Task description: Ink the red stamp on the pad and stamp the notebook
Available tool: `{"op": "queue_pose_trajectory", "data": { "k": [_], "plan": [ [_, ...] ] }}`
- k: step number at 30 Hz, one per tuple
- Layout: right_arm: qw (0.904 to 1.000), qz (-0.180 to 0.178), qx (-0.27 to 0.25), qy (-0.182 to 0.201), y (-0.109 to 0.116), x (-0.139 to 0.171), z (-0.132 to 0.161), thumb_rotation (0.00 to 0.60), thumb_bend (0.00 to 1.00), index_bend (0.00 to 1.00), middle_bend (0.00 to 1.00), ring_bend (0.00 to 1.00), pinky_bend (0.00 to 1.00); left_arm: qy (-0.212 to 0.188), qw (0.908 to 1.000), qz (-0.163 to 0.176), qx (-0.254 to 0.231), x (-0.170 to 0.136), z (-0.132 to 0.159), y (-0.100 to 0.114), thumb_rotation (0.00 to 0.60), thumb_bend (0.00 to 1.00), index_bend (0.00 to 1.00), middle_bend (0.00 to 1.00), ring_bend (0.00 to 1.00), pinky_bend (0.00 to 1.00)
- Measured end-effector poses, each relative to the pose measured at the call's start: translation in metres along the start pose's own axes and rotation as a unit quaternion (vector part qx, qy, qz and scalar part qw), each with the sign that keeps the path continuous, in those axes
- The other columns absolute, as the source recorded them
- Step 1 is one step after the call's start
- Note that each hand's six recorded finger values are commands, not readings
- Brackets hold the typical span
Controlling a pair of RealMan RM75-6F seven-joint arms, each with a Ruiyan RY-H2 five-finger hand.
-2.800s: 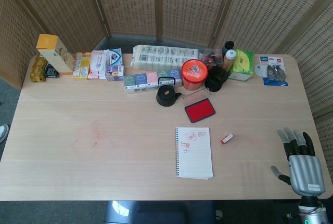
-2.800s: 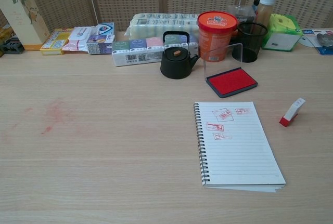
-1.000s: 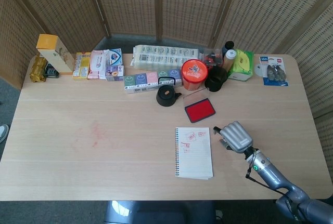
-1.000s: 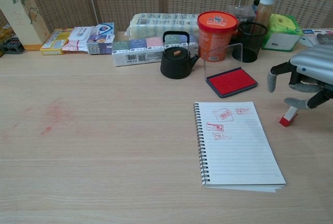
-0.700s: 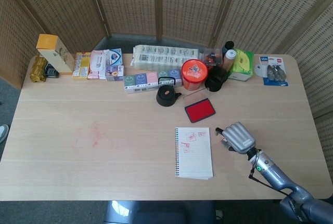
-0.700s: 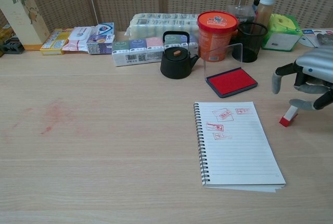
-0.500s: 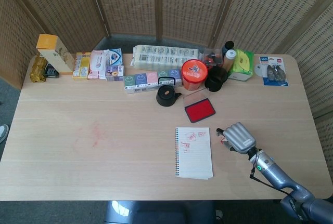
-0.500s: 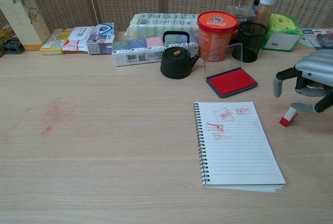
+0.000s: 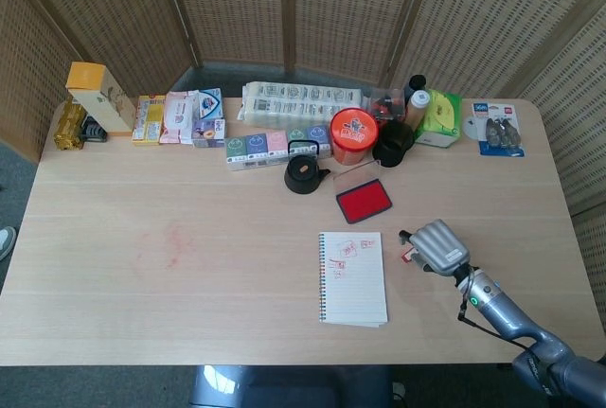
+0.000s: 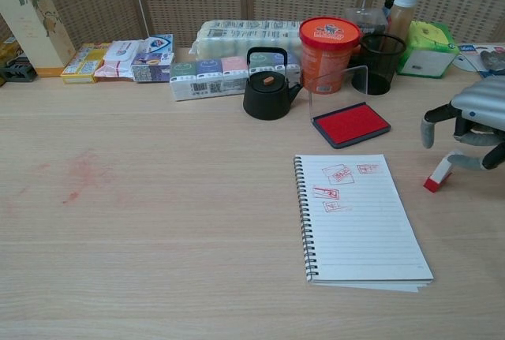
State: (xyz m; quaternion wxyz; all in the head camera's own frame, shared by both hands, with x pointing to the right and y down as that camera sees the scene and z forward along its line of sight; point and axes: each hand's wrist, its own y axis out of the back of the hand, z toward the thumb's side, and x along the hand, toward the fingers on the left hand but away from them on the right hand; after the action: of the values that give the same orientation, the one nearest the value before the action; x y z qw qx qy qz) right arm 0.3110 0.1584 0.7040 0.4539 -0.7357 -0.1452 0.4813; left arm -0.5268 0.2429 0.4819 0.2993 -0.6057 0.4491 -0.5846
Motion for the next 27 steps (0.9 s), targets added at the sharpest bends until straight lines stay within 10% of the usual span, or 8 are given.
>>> {"op": "queue_pose_trajectory", "data": {
  "k": [27],
  "plan": [
    [0.9997,0.022,0.008,-0.007,-0.013,0.003,-0.009,0.6,0.43,0.37,0.95,1.0,1.0,0.0,1.0,-0.002,0.001,0.0,0.0,-0.001,0.6,0.03,0.0,0.0,0.0,0.04]
  ]
}}
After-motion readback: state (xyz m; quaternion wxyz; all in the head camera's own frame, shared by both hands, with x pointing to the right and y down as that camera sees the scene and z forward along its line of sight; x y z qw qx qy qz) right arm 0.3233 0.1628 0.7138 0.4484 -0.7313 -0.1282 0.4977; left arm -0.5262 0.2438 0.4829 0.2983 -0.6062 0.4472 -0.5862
